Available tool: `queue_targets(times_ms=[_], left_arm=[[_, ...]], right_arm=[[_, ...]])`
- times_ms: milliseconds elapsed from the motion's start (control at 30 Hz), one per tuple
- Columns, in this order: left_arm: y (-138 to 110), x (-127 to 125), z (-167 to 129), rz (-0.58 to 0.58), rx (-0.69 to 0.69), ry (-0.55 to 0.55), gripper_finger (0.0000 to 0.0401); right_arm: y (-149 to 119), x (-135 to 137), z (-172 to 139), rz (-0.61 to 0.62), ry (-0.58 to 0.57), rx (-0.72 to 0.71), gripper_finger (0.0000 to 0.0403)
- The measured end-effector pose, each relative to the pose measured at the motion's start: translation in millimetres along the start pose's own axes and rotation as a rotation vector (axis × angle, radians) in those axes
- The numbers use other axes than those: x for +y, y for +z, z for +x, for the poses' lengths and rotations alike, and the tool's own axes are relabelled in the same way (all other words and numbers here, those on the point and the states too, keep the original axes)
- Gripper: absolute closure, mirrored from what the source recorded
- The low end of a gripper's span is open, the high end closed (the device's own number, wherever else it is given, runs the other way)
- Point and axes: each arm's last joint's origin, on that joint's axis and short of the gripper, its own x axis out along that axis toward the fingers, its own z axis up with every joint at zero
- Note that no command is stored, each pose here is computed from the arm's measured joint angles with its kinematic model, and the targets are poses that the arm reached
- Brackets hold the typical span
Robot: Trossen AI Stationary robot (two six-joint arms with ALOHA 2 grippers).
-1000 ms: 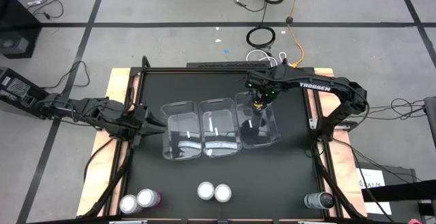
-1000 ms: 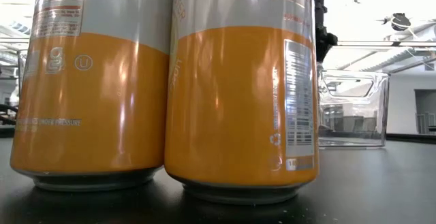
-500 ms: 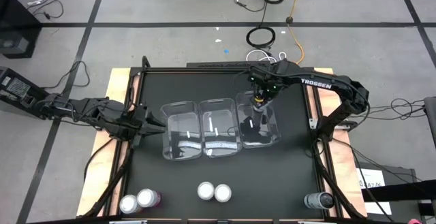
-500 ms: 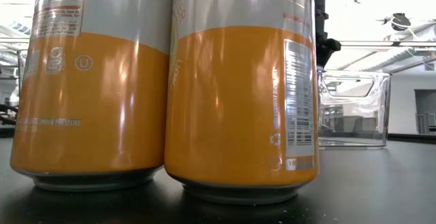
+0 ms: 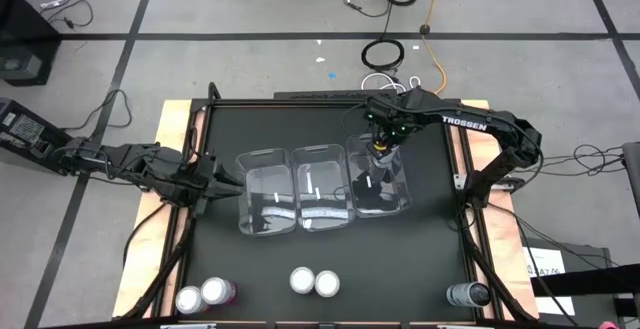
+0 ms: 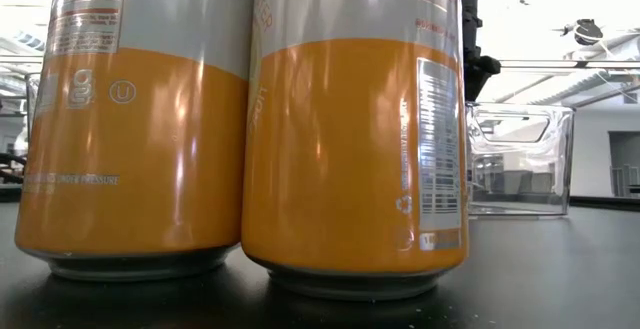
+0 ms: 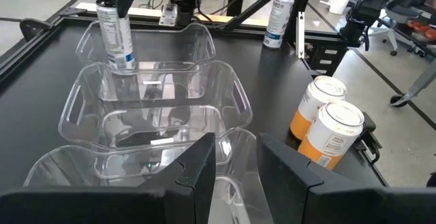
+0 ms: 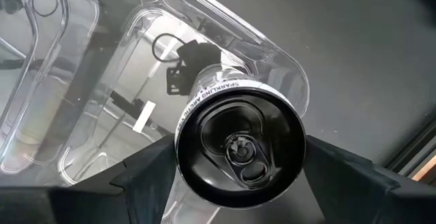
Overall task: Sort soda cans
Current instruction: Put the top black soda can into the right transparent bin, then put the black soda can into the right transparent bin
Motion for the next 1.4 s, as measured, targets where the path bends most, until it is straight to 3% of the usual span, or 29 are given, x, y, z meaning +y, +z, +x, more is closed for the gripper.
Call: queue_targets(times_ms=[733,1100,1400], left_arm=[[0.0,-0.1,0.1,0.001,0.0,-0.001,0.0285],[0.0,0.0,0.1,0.0,0.0,0.0,0.0285],[-0.4,0.0,0.0,0.002,0.005,0.0,0.0285]], right_arm=[[0.4,-0.7,-9.1,0.005,0.008,-0.007,0.0105],[-1.4,2.0,-59.2,0.015,0.028,-0.038,0.0105],[-42.4,18.7,-109.1,0.12,0.102,-0.101,0.0105]])
